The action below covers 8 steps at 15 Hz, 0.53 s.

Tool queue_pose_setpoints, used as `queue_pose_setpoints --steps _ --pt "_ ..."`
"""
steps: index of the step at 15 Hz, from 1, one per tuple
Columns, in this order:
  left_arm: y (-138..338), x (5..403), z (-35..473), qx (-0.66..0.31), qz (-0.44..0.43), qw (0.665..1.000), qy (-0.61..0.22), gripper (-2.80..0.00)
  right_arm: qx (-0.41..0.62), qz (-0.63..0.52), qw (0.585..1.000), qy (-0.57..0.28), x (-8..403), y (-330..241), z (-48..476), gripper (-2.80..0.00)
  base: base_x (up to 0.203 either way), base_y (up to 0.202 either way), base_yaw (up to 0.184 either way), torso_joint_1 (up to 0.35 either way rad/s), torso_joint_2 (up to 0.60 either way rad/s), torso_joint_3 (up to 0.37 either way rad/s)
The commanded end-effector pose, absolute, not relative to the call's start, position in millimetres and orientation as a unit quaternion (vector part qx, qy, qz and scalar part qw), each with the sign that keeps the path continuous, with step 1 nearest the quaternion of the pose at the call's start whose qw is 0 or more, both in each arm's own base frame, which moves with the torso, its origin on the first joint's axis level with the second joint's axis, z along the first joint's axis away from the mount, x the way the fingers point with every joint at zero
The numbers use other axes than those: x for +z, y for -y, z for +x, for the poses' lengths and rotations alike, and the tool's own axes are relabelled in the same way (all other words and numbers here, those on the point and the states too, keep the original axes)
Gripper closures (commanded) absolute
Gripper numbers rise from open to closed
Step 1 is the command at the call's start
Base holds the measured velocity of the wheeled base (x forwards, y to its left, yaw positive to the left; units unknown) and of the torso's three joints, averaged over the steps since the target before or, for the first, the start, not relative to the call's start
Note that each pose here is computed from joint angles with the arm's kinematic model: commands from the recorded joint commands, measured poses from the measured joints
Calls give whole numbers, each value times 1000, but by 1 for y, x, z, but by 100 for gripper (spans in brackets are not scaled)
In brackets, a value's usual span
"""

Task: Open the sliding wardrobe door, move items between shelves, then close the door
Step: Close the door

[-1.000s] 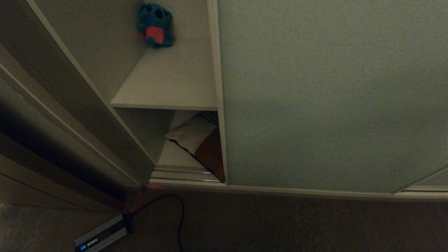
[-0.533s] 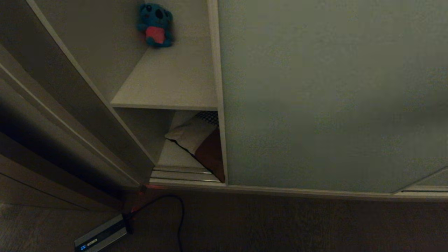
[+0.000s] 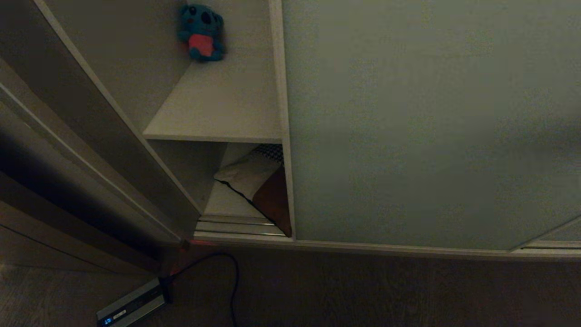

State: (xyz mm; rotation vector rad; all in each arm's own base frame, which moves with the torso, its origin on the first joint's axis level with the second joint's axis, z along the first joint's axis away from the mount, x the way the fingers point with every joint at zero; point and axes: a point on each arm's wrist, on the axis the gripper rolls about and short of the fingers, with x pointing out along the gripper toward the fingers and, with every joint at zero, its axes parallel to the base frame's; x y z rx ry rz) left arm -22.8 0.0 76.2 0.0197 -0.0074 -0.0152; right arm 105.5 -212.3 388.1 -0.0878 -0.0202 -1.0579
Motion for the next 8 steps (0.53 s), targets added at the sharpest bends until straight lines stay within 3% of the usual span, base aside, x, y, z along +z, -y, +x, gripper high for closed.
queue_pose_setpoints --steps 1,5,8 --pt "0 76 -23 -8 10 1000 3 0 -481 -21 876 -9 377 249 118 0 0 0 0 0 0 0" --pt "0 76 -23 -8 10 1000 3 0 -373 74 925 5 375 284 122 0 0 0 0 0 0 0" --pt "0 76 -23 -8 10 1000 3 0 -349 93 933 3 368 306 127 0 0 0 0 0 0 0"
